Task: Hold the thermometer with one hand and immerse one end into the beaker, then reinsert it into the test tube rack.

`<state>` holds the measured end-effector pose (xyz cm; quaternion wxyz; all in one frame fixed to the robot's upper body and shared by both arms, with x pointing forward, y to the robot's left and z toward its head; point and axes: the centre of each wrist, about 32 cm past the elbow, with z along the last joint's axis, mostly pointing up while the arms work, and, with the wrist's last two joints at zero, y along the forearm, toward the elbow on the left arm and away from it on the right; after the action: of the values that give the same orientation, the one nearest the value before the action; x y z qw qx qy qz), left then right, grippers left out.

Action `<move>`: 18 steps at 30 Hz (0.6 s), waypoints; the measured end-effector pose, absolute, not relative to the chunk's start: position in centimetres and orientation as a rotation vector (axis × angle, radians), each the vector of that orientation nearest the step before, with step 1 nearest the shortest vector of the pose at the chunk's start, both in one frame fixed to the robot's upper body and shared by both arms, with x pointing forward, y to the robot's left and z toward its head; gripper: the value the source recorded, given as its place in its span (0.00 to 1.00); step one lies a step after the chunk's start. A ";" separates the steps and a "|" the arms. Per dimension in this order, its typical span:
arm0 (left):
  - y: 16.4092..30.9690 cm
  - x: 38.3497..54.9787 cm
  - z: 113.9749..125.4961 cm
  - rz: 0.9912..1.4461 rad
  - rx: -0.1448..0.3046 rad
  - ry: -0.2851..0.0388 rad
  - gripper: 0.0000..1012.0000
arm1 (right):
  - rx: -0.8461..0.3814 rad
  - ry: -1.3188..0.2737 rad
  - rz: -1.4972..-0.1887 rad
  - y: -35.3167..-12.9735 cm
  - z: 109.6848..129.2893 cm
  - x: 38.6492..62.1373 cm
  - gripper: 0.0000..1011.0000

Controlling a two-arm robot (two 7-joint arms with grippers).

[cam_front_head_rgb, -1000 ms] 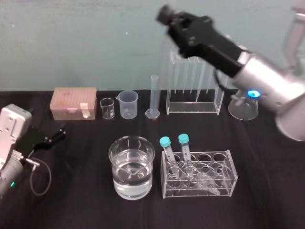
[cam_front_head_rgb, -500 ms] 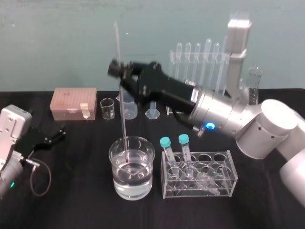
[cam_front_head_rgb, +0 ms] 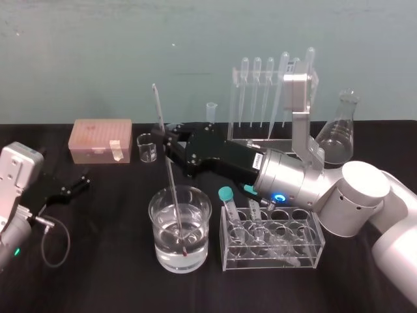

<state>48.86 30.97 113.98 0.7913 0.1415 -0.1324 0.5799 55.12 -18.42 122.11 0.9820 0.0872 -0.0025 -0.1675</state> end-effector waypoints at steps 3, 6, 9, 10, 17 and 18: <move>31.0 48.9 114.0 1.248 0.304 -0.285 1.00 | 0.170 0.003 -0.339 -18.4 121.9 55.2 0.06; 31.0 48.9 114.0 1.248 0.304 -0.285 1.00 | 0.165 0.010 -0.338 -18.4 121.8 55.2 0.06; 31.0 48.9 114.0 1.248 0.304 -0.285 1.00 | 0.162 0.012 -0.335 -18.4 121.8 55.2 0.06; 31.0 48.9 114.0 1.248 0.304 -0.285 1.00 | 0.162 0.012 -0.334 -18.4 121.8 55.3 0.06; 31.0 48.9 114.0 1.248 0.304 -0.285 1.00 | 0.160 0.006 -0.332 -18.5 122.0 55.4 0.06; 31.0 48.9 114.0 1.248 0.304 -0.285 1.00 | 0.160 0.006 -0.332 -18.5 122.0 55.4 0.06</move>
<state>48.86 30.97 113.98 0.7913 0.1415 -0.1325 0.5799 55.40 -18.48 122.01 0.9831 0.0795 0.0029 -0.1652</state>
